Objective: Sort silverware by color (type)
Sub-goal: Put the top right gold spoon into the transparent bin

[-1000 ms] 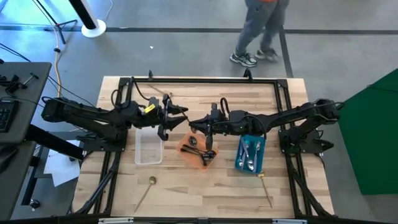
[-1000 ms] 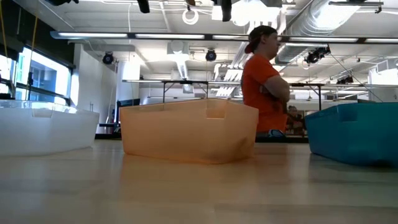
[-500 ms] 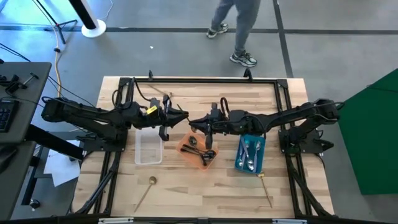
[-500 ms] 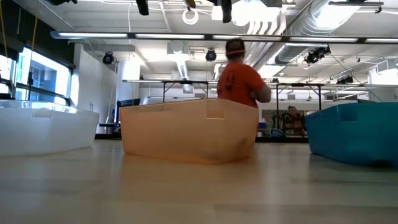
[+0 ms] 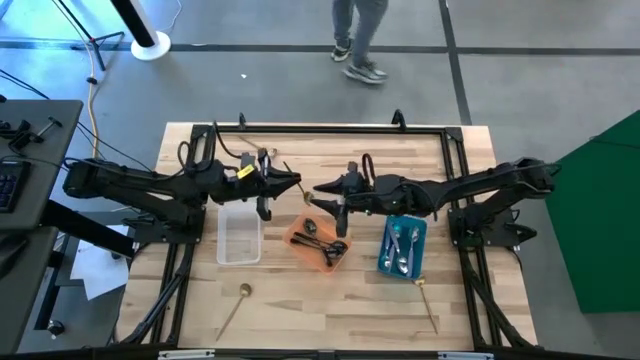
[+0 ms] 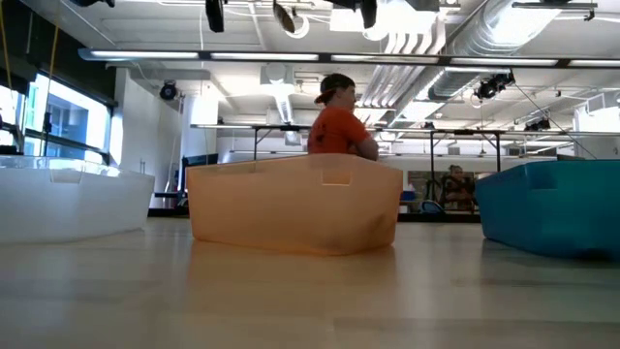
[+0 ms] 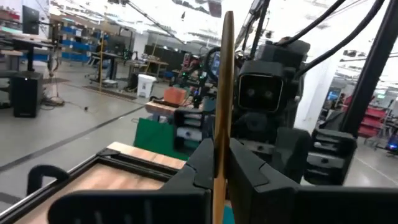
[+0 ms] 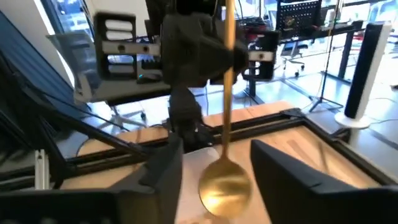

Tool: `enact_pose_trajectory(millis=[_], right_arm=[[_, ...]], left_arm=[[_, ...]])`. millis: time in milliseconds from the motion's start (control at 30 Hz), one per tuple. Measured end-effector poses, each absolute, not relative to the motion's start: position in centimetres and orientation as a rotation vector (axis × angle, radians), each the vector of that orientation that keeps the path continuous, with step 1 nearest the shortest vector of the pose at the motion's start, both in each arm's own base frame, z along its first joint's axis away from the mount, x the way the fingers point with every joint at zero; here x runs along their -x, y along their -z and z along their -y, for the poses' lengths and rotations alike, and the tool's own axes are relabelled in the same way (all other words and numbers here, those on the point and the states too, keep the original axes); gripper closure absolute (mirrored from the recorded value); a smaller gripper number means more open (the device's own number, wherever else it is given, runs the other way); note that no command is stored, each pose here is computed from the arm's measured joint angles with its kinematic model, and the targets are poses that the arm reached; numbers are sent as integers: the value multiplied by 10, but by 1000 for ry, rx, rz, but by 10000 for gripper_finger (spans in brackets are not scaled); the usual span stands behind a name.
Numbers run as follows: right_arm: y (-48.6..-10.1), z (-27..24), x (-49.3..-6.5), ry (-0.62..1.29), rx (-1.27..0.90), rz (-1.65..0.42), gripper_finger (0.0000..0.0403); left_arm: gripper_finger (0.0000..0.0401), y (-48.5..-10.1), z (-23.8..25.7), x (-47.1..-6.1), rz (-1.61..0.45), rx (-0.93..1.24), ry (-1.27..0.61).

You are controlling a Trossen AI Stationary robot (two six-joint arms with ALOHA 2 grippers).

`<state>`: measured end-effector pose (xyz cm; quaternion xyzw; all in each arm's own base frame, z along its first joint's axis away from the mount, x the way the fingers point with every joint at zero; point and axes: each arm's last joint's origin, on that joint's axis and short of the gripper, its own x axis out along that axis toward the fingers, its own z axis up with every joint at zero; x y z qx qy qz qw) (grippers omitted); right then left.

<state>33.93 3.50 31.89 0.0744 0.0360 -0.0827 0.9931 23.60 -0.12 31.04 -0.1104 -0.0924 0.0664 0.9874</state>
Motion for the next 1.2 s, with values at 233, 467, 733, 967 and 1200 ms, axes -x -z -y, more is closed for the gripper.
enact_pose_trajectory(millis=[233,467,733,967,1200], right_arm=[[-337,-23,-309,236,-118,-156,175],[-344,-14,-284,335,-110,-244,167],[-343,-13,-283,373,-105,-249,167],[-343,-13,-283,399,-159,-236,167],[-342,-13,-283,403,-187,-232,167]], left_arm=[[395,-324,-2,-207,163,140,-145],[395,-339,5,-159,151,171,-92],[395,-336,19,-124,78,207,-48],[395,-338,20,-109,93,171,-95],[395,-335,20,-109,64,174,-98]])
